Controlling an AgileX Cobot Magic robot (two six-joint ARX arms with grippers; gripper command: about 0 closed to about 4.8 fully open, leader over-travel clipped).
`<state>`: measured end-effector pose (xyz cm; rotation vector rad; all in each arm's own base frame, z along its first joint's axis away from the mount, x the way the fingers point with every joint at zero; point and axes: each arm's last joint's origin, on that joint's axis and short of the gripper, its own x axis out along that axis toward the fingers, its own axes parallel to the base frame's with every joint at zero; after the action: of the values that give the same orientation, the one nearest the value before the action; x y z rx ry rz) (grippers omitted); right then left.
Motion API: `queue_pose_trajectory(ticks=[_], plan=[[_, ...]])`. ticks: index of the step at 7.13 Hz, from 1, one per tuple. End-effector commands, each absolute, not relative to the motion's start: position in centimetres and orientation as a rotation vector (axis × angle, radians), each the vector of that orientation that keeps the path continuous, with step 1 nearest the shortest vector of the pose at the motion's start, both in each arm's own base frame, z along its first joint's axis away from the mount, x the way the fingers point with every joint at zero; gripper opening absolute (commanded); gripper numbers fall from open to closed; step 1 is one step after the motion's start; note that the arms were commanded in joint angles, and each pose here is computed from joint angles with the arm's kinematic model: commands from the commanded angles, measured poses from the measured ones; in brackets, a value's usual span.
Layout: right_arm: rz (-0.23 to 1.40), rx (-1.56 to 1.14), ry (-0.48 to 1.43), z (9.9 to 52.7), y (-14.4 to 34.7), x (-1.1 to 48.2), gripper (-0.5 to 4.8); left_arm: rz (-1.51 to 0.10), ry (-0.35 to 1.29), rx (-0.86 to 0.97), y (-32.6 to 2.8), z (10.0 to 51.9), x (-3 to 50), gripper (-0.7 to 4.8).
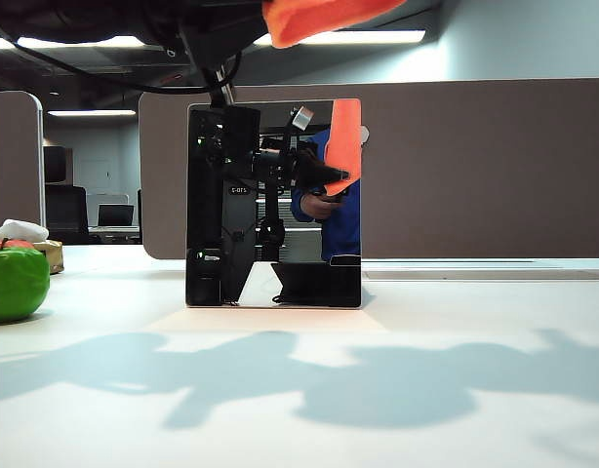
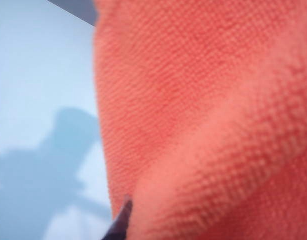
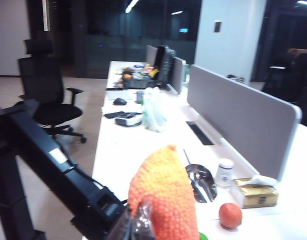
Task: Pick up the cloth from the table and use it to cover the mirror.
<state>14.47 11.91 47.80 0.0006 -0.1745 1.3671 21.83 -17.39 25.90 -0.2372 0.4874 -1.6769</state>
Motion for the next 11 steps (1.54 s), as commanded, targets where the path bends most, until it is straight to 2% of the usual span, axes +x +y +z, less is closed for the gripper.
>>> queue_pose_trajectory(ticks=[1, 2, 5, 6, 8, 11], plan=[[1.067, -0.007, 0.061, 45.9, 11.3, 14.8, -0.01, -1.468, 0.333, -0.269, -17.6, 27.5, 22.7, -0.06], [1.043, -0.008, 0.075, 45.8, 11.2, 14.8, -0.01, -1.455, 0.315, -0.276, -17.6, 27.7, 22.8, -0.06], [0.745, -0.035, 0.147, 45.1, 10.5, 15.2, -0.01, -1.331, 0.186, -0.328, -17.2, 29.4, 22.8, -0.06], [0.546, -0.053, 0.151, 45.1, 9.8, 15.2, -0.01, -1.225, 0.126, -0.337, -16.3, 30.4, 22.8, -0.06], [0.371, -0.122, 0.212, 44.4, 9.2, 15.2, -0.01, -1.012, 0.106, -0.336, -13.6, 31.4, 23.1, -0.06], [0.345, -0.158, 0.282, 43.6, 9.0, 15.1, -0.01, -0.902, 0.128, -0.335, -11.7, 31.6, 23.2, -0.06]])
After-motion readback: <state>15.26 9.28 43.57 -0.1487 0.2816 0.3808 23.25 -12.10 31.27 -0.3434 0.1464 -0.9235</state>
